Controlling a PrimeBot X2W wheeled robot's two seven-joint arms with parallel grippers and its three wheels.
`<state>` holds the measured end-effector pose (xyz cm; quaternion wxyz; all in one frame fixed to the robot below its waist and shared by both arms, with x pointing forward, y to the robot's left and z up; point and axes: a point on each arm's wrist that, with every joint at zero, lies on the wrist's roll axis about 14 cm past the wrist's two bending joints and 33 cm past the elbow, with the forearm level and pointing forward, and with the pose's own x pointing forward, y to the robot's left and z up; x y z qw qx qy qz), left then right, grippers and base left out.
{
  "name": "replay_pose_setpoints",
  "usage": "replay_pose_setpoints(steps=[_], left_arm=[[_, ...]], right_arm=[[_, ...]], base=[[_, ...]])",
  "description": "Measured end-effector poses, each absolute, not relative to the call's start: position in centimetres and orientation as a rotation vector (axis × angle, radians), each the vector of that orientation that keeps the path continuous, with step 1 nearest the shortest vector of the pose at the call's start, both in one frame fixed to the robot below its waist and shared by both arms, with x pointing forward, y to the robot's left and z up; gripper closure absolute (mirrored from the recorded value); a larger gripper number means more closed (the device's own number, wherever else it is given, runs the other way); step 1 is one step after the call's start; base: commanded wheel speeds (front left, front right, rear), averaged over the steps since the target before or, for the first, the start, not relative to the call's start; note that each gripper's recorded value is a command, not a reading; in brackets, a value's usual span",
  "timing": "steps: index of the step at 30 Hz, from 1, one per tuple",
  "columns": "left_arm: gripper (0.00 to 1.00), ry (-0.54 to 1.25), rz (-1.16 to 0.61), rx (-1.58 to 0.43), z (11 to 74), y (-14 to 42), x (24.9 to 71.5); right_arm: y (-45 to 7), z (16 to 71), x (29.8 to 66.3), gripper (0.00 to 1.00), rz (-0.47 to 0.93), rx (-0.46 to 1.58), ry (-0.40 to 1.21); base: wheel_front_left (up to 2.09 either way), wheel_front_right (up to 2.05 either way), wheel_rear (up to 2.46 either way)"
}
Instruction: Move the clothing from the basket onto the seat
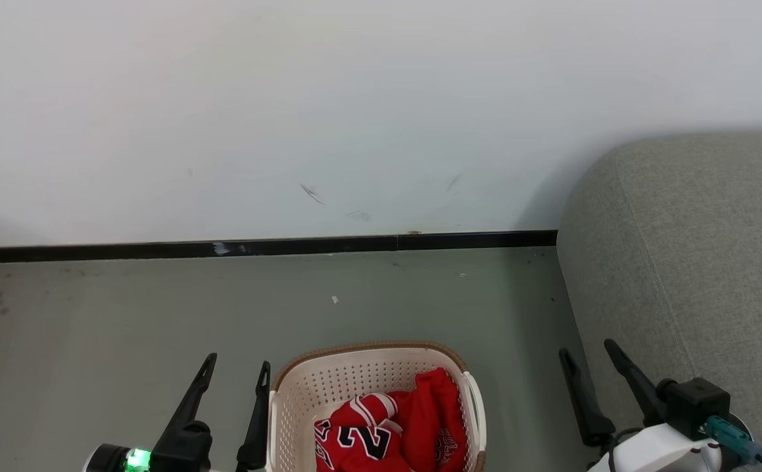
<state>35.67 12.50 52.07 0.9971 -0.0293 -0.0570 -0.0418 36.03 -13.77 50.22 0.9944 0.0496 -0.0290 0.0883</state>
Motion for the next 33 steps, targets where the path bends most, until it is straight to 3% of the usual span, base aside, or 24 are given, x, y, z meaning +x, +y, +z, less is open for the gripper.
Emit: replay_pose_setpoints(steps=[33], left_arm=[[0.00,-0.081,-0.034,-0.083,51.1,13.9,35.6]], right_arm=[[-13.6,49.8,35.5,0.00,0.180,0.103,-0.045]], base=[[0.00,0.00,0.00]])
